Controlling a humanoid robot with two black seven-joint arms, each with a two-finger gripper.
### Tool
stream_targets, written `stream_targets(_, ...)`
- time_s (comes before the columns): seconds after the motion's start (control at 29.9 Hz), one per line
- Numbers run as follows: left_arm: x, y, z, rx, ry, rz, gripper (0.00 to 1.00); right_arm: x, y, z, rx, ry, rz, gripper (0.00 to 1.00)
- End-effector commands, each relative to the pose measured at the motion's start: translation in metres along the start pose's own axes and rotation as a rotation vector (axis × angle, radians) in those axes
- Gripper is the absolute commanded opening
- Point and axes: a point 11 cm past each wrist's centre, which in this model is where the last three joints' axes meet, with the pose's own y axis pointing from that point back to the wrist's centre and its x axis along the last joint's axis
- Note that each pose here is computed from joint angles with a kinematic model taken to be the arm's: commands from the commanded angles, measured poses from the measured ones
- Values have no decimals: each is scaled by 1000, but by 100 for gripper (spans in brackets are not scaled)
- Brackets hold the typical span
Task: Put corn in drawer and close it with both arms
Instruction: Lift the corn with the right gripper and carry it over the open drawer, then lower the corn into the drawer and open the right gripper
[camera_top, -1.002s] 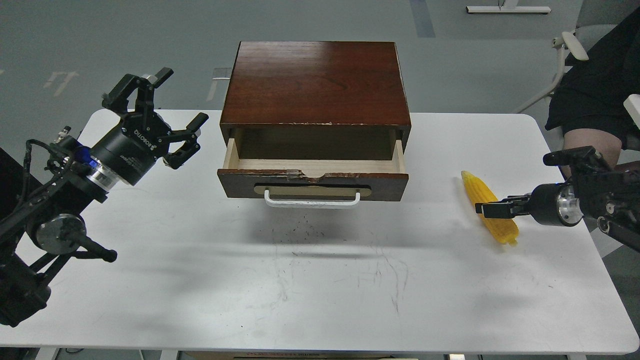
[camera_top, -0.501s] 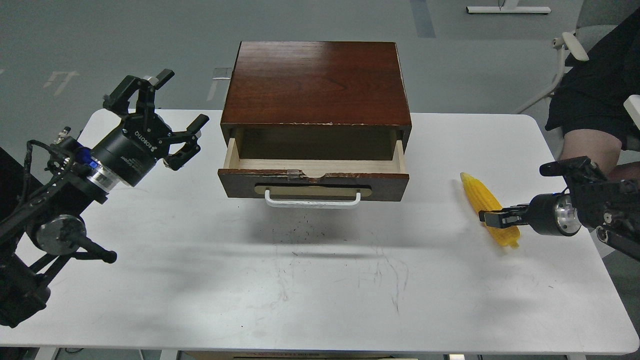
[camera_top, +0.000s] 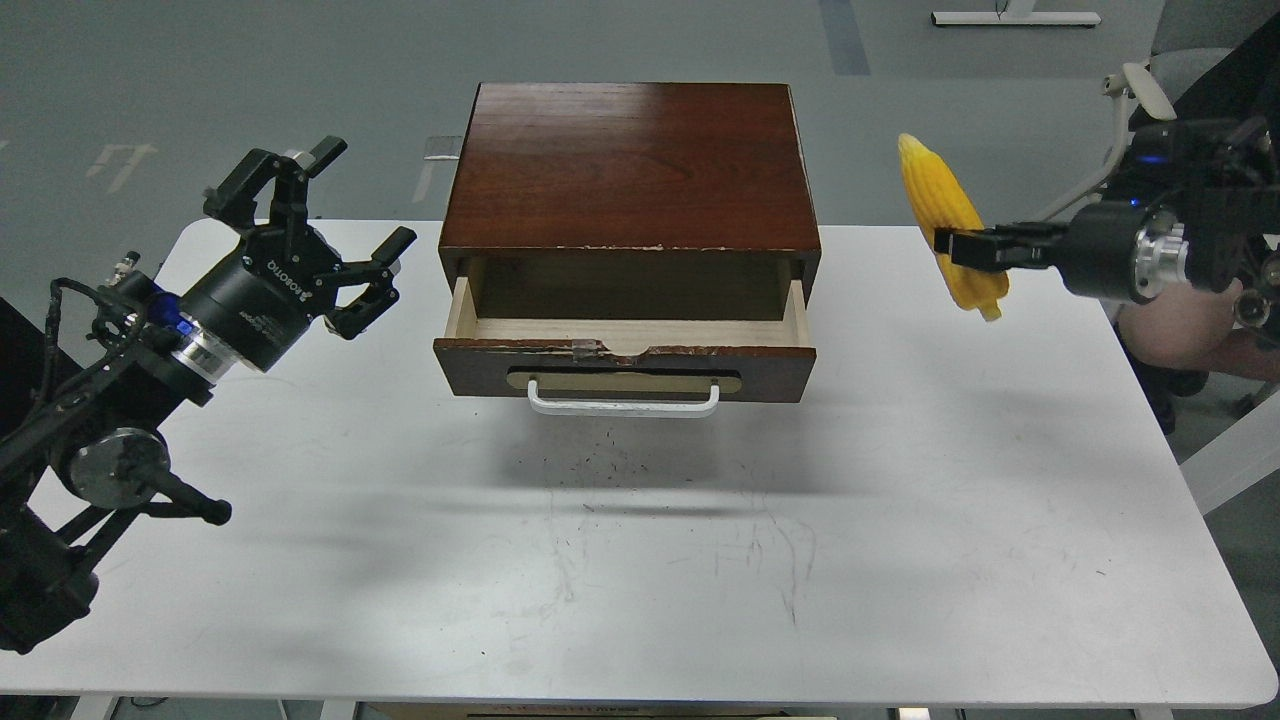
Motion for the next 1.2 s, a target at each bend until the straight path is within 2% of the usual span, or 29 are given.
stream_targets(0.0,0,0,2,-3,-1,1,100,34,-16,-45,93,84,15,13)
stream_targets(0.07,1,1,2,-3,-3,3,100,41,-23,-62,119,129,-1,13)
stream_targets(0.23,2,1,5,-4,-11,1,100,52,-55,-136,216,346,-122,14)
stream_targets(0.4,3,2,6,-1,-15,3,100,39,-77,-167,247,537,-215,14)
stream_targets(0.7,1,3,9,-1,-20,-6,100,8,-106,-166,270,855,-252,14)
stream_targets(0.97,1,3,10,-1,-23,-5,100,-15,-121,-162,308,909,-248,18)
stream_targets(1.04,2,3,12,-1,-28,-5,100,-18,-123,-160,305,901,-251,22)
stream_targets(1.1,3,4,12,0,-31,-3,100,-23,-124,-158,309,891,-257,32)
stream_targets(1.17,3,4,12,1,-30,-2,100,-23,-124,-158,309,891,-257,37)
